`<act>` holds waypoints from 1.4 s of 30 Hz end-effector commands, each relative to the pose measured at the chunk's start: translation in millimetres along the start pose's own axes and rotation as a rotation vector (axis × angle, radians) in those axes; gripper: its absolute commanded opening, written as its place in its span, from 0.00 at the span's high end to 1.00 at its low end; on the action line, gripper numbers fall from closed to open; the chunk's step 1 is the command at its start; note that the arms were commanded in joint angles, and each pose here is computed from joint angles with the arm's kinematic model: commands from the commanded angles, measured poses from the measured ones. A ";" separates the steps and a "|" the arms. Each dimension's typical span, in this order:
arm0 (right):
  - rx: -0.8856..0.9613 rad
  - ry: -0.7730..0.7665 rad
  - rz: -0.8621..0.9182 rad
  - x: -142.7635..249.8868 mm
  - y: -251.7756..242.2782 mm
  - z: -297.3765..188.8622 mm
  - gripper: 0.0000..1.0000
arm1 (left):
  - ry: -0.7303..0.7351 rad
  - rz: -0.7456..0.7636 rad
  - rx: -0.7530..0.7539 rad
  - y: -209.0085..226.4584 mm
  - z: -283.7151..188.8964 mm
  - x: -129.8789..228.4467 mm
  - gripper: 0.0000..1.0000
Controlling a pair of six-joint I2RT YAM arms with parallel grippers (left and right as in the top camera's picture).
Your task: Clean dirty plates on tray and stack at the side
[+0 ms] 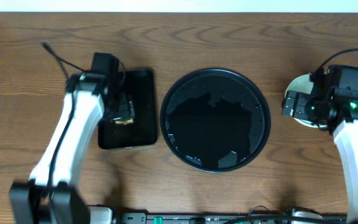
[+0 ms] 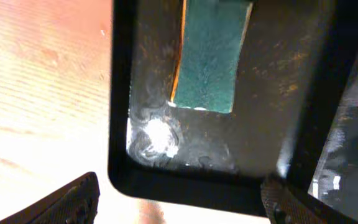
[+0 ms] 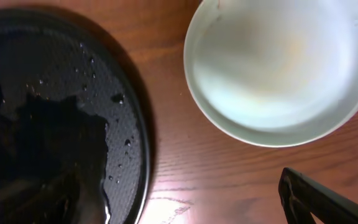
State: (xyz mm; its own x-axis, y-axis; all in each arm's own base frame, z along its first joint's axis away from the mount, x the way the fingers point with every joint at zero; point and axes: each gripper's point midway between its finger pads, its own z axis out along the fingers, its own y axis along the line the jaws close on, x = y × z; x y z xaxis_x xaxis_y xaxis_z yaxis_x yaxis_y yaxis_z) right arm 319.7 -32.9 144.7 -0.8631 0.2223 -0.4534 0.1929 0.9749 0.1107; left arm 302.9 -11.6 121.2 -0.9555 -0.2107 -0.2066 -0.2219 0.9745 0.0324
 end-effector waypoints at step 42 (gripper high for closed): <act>-0.011 -0.327 -0.126 76.5 11.9 -75.5 0.01 | -0.606 0.007 0.246 12.0 -94.3 49.3 0.16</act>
State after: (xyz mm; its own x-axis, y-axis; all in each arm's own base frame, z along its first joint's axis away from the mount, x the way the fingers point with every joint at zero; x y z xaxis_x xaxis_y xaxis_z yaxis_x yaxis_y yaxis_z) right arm 222.1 -3.4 171.2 -0.7190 0.1188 -0.6848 0.1010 0.9927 0.0662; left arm 235.4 -16.3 207.0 -0.6531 -0.2096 -0.7277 -0.1110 0.9770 -0.1819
